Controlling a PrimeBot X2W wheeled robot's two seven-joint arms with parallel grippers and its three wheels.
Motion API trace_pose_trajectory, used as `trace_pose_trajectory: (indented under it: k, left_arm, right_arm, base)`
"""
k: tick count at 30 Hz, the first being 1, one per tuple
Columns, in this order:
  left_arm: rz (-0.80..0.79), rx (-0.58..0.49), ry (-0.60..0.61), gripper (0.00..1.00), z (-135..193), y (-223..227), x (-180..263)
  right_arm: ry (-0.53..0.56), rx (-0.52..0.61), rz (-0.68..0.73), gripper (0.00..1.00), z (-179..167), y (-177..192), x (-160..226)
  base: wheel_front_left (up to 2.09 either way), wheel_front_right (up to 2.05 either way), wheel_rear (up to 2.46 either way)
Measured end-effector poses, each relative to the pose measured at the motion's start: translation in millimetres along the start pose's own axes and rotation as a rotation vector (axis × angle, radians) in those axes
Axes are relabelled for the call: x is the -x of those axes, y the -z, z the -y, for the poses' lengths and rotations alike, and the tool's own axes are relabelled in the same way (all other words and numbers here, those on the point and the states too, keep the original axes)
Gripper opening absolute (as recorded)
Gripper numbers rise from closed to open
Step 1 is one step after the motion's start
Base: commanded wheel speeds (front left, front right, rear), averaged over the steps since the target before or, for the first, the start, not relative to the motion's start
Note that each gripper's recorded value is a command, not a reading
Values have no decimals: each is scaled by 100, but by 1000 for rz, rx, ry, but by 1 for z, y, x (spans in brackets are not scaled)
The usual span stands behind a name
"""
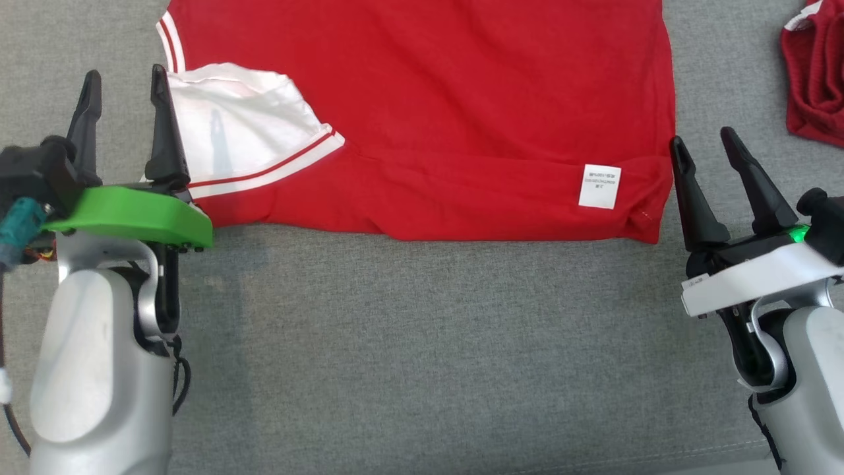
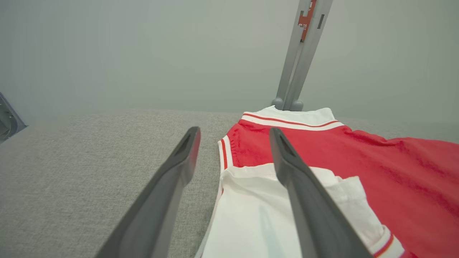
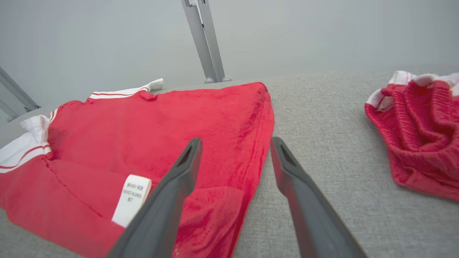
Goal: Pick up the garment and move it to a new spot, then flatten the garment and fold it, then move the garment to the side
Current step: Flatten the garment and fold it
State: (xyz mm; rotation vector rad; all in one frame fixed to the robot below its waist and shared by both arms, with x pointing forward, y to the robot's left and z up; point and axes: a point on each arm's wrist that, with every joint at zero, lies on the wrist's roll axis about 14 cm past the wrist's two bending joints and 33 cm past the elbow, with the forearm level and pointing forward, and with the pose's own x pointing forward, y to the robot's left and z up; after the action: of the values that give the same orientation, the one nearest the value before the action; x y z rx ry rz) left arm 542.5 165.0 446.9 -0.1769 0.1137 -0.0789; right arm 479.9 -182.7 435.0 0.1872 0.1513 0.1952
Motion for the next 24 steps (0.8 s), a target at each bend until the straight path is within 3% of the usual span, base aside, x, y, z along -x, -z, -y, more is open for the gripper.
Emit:
trace_pose_trajectory:
  k: [7,17,24]
  left_arm:
    - [155,-98,-52,100,1,-16,34]
    - [131,-128,-116,100,-5,-11,94]
    - [119,-122,-106,100,-1,-12,97]
  right_arm:
    - [6,125,134,100,-8,-22,19]
    - [30,101,170,100,-22,-32,56]
    - [42,91,175,100,-21,-33,61]
  base:
    - [0,0,0]
    - [0,0,0]
    - [0,0,0]
